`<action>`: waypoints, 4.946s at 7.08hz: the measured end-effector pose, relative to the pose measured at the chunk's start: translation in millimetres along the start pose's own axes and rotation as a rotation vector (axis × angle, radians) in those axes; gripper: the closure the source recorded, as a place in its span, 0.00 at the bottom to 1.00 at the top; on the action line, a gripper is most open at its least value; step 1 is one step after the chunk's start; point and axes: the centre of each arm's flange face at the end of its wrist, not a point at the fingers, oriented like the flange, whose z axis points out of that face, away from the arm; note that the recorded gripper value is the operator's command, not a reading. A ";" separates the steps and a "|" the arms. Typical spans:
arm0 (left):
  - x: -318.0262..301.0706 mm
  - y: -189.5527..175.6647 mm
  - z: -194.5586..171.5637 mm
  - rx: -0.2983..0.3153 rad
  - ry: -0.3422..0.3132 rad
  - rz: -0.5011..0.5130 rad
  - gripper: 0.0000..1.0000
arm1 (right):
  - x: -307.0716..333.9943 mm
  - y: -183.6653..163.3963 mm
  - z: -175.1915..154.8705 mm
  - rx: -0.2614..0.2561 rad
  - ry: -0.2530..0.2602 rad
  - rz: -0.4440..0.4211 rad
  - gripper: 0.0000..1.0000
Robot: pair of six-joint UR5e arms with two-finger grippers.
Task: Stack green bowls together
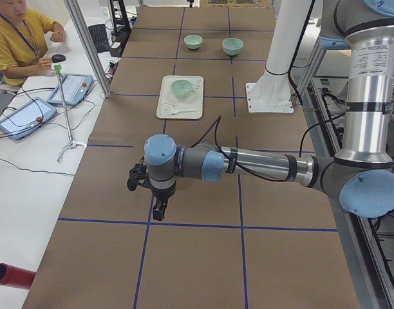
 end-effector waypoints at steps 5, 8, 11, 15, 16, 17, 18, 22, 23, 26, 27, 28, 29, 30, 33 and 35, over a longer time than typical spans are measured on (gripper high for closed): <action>36.5 -54.6 20.7 0.222 0.014 0.274 0.00 | -77.7 -70.9 15.5 0.035 -0.074 0.051 0.00; 126.3 -60.1 90.7 0.174 0.110 0.133 0.04 | -112.5 -82.5 34.5 0.019 -0.095 0.000 0.00; 183.2 -48.1 145.0 0.162 0.092 -0.098 0.18 | -117.8 -85.0 35.9 0.019 -0.097 -0.010 0.00; 198.6 -35.8 182.1 0.172 0.082 -0.134 1.00 | -118.9 -85.5 35.2 0.020 -0.098 -0.011 0.00; 203.3 -36.5 176.3 0.181 0.091 -0.128 1.00 | -119.1 -85.6 34.6 0.022 -0.098 -0.012 0.00; 213.1 -38.6 164.1 0.195 0.106 -0.115 1.00 | -119.5 -85.7 34.1 0.023 -0.098 -0.013 0.00; 224.9 -42.5 150.4 0.209 0.116 -0.106 1.00 | -120.0 -85.9 33.4 0.024 -0.098 -0.013 0.00; 348.7 -121.8 63.4 0.207 0.137 -0.254 1.00 | -124.7 -87.4 27.8 0.034 -0.101 -0.010 0.00; 424.3 -148.5 43.7 0.198 0.156 -0.320 1.00 | -125.6 -87.7 26.8 0.035 -0.102 -0.007 0.00; 617.9 -168.3 39.0 0.196 0.229 -0.454 1.00 | -125.8 -87.8 26.5 0.036 -0.102 -0.005 0.00; 664.6 -163.0 52.3 0.196 0.229 -0.479 1.00 | -125.8 -87.7 26.6 0.036 -0.102 -0.004 0.00; 696.6 -152.2 70.2 0.205 0.214 -0.488 1.00 | -126.0 -87.8 26.4 0.036 -0.103 -0.004 0.00; 712.1 -145.5 80.3 0.214 0.206 -0.490 1.00 | -126.1 -87.8 26.2 0.036 -0.103 -0.005 0.00; 721.2 -138.8 87.8 0.211 0.201 -0.486 1.00 | -126.2 -87.8 26.2 0.036 -0.103 -0.005 0.00; 733.6 -120.2 109.8 0.181 0.183 -0.465 1.00 | -126.2 -87.8 26.2 0.036 -0.103 -0.005 0.00; 736.4 -115.3 115.6 0.172 0.177 -0.458 1.00 | -126.2 -87.8 26.2 0.036 -0.103 -0.006 0.00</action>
